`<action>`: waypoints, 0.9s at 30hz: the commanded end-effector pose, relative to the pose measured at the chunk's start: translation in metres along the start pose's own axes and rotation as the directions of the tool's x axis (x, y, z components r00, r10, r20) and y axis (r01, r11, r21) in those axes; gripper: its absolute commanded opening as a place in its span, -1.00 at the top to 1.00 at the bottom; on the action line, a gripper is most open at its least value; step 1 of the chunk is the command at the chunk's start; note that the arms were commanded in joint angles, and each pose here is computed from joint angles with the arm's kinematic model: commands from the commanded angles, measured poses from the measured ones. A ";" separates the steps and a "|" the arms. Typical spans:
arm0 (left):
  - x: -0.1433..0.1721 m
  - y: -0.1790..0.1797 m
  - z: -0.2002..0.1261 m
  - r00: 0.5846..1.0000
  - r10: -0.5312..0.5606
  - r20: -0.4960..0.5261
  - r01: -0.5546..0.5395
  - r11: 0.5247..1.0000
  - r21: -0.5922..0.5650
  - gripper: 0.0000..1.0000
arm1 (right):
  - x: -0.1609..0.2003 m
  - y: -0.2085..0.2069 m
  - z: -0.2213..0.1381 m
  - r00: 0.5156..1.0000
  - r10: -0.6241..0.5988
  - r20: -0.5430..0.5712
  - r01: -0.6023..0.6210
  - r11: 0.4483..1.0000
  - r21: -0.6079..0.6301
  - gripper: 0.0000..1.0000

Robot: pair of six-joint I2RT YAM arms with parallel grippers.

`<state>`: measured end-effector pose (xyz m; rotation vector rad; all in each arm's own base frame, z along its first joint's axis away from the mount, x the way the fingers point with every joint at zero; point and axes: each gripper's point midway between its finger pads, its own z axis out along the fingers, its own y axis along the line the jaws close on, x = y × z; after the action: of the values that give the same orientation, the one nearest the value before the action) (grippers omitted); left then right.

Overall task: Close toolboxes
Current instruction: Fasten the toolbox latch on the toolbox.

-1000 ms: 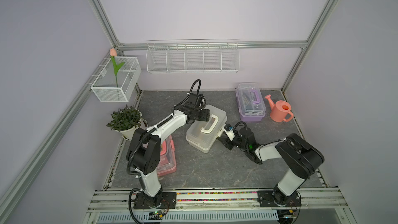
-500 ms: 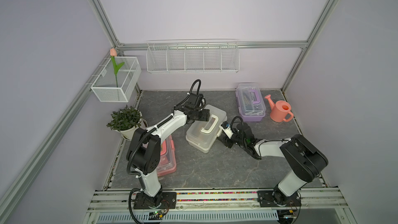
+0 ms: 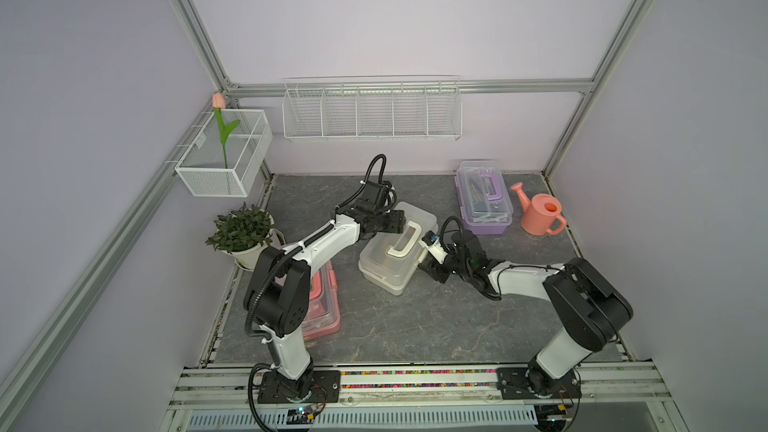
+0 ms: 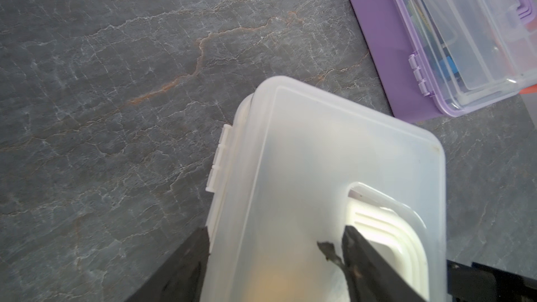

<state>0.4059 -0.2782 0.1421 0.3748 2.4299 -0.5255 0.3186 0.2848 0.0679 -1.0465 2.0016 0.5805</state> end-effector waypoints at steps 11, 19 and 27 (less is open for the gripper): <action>0.067 0.006 0.021 0.974 -0.005 -0.225 0.002 1.000 -0.010 -0.45 | -0.017 -0.008 -0.020 0.999 -0.033 0.031 0.031 0.997 0.069 0.19; 0.071 0.009 0.023 0.972 -0.005 -0.235 0.000 1.000 -0.021 -0.46 | -0.012 -0.005 -0.026 0.998 -0.033 0.060 0.029 0.997 0.076 0.19; 0.072 0.009 0.024 0.971 -0.006 -0.239 0.002 1.000 -0.019 -0.46 | -0.022 -0.006 -0.037 0.995 -0.040 0.097 0.030 0.994 0.102 0.19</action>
<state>0.4040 -0.2830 0.1415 0.3898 2.4292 -0.5556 0.3077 0.2664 0.0847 -1.0119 1.9712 0.5150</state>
